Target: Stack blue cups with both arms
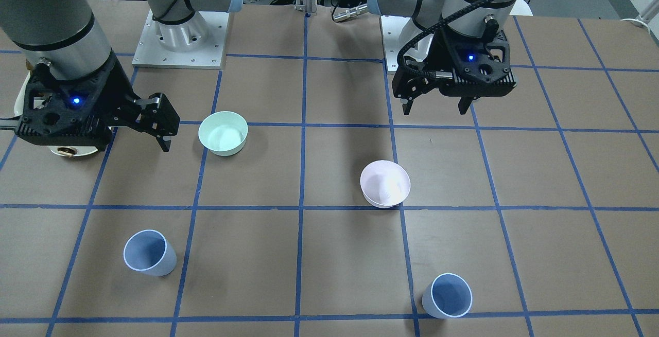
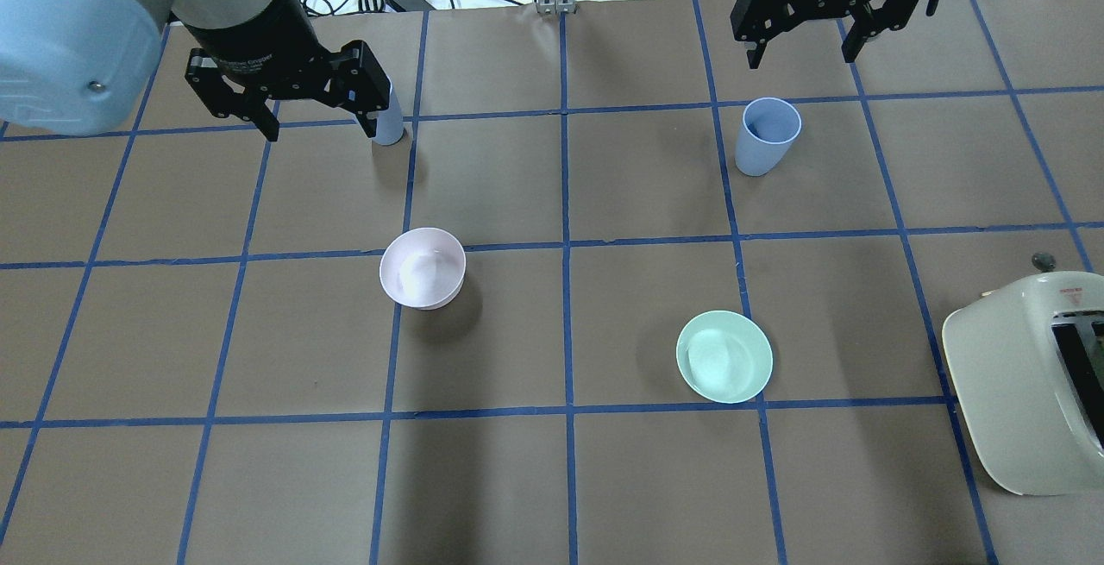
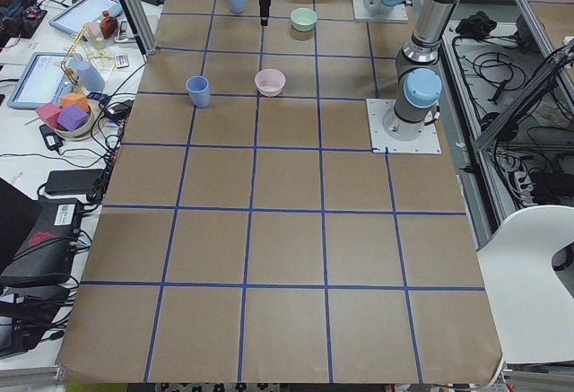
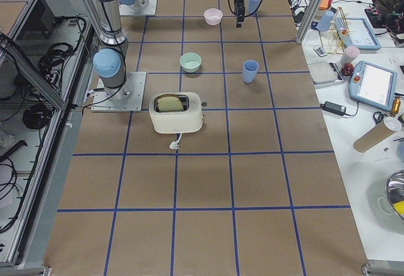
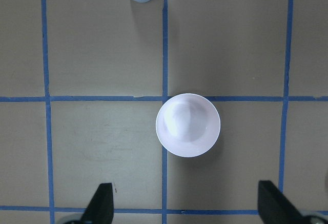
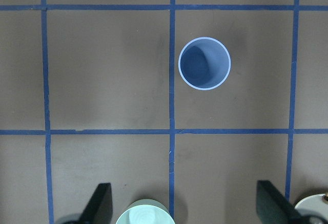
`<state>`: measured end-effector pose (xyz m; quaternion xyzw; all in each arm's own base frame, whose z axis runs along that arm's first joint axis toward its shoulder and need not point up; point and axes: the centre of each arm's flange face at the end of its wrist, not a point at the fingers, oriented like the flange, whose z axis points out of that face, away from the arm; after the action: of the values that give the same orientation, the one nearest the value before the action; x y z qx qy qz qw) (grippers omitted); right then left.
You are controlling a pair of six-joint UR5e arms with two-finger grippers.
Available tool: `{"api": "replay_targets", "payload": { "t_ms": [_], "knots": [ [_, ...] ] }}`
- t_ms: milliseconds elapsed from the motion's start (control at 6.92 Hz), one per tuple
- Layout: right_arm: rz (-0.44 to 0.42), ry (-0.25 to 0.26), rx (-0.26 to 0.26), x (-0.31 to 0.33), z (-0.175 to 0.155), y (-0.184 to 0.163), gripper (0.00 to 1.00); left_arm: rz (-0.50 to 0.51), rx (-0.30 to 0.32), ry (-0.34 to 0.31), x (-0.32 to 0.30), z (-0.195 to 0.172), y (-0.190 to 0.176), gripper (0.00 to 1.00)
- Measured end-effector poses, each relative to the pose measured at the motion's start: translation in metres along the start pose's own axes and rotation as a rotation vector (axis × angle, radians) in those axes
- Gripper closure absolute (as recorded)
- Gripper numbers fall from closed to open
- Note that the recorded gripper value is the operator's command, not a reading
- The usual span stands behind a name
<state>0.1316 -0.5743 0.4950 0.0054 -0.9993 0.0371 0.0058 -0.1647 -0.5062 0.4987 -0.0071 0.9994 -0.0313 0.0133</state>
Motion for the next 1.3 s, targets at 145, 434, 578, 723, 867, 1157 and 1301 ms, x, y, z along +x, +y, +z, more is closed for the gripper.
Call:
{"api": "replay_targets", "payload": {
  "t_ms": [145,434,578,723,867,1157,1301],
  "knots": [
    [0.008,-0.003,0.009,0.005,-0.001,-0.002,0.0,0.0,-0.002,0.0,0.0,0.0,0.0,0.0],
    [0.029,-0.007,0.024,0.013,-0.003,-0.004,0.0,0.0,-0.004,0.0,0.0,-0.001,0.001,0.0],
    [0.031,-0.007,0.028,0.014,-0.005,-0.004,0.0,0.001,-0.004,0.0,0.0,-0.001,0.0,0.0],
    [0.031,-0.007,0.029,0.015,-0.005,-0.004,0.0,0.001,-0.006,0.0,0.0,-0.001,0.0,0.0],
    [0.031,-0.007,0.029,0.014,-0.006,-0.003,0.0,0.001,-0.007,0.0,0.0,-0.001,0.0,0.0],
    [0.031,-0.005,0.033,0.015,-0.008,-0.002,0.0,0.001,-0.013,-0.001,0.0,0.001,-0.001,0.0],
    [0.031,-0.005,0.031,0.015,-0.008,-0.002,0.0,0.0,-0.018,-0.002,0.0,0.003,-0.003,0.0]
  ]
}}
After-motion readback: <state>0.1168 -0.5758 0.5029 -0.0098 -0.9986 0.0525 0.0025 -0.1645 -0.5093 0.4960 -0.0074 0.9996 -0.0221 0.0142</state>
